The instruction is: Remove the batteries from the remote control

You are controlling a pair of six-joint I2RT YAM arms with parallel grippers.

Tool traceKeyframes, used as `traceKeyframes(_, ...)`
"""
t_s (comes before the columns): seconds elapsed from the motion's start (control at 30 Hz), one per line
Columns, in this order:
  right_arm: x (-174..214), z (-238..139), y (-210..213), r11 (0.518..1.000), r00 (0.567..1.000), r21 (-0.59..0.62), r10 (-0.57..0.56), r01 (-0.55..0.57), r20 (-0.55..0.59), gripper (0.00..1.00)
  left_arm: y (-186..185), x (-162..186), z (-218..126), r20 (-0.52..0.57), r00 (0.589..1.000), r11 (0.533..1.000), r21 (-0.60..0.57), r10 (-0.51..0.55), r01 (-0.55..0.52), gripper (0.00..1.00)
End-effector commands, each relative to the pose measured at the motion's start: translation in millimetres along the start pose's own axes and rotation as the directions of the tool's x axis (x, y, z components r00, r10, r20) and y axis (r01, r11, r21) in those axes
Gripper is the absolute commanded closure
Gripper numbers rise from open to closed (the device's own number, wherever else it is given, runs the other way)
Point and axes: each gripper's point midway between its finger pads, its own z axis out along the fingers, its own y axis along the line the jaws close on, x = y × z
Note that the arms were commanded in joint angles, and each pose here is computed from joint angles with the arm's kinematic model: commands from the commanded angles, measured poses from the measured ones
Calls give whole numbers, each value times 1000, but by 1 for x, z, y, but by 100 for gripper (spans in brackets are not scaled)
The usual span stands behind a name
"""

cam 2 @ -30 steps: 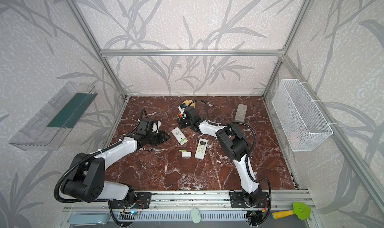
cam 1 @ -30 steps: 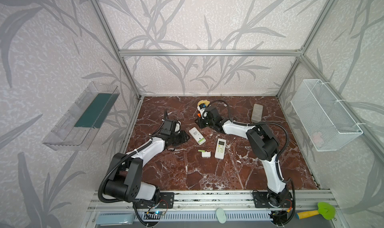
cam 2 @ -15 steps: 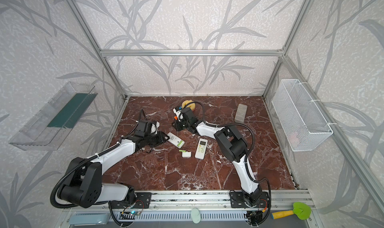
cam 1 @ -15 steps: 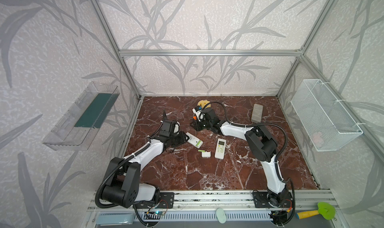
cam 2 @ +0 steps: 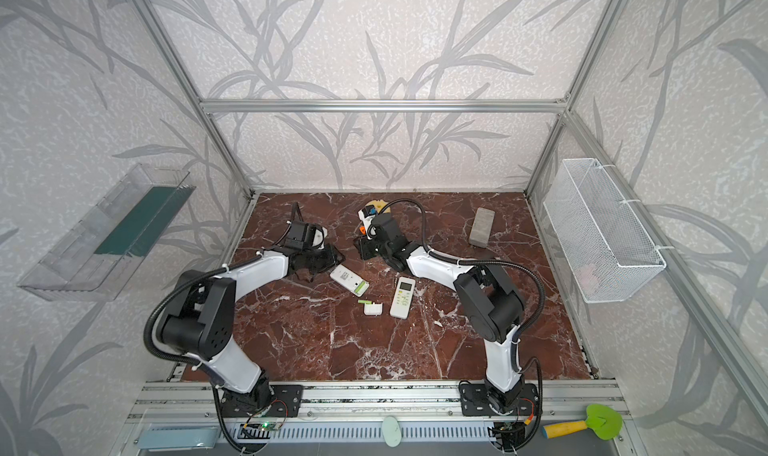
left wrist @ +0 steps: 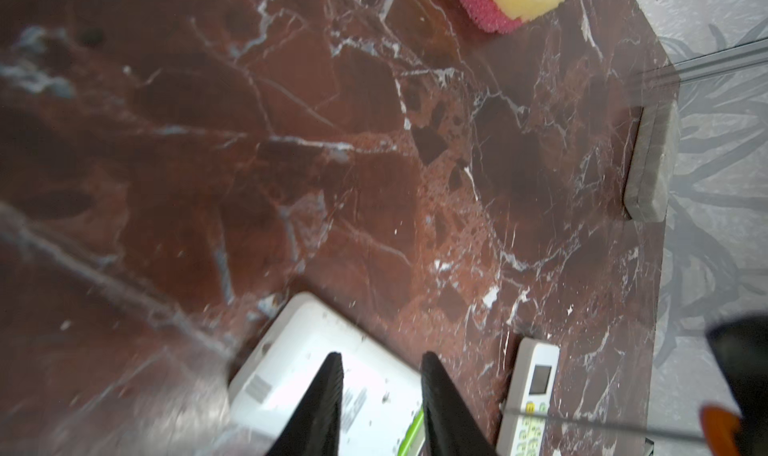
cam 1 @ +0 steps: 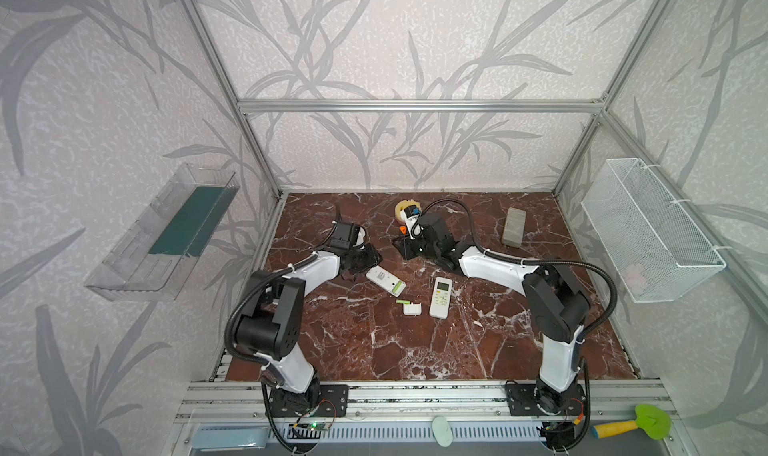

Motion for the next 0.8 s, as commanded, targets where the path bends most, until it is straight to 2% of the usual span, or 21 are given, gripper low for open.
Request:
traceKeyframes(0.0,8,-12,1,999,1000,43,18,-19,23,100,1,-13,13,5,1000,1000,-5,-13,13,66)
traceKeyframes(0.23,34,-17,-3,997,999,65,52,-52,-4,100,12,-14,43,-74,997,998,-56,-15,11,67)
traceKeyframes(0.77,24,-26,-4,995,1000,96,20,-22,22,100,25,14,22,-76,997,994,-106,0,-8,67)
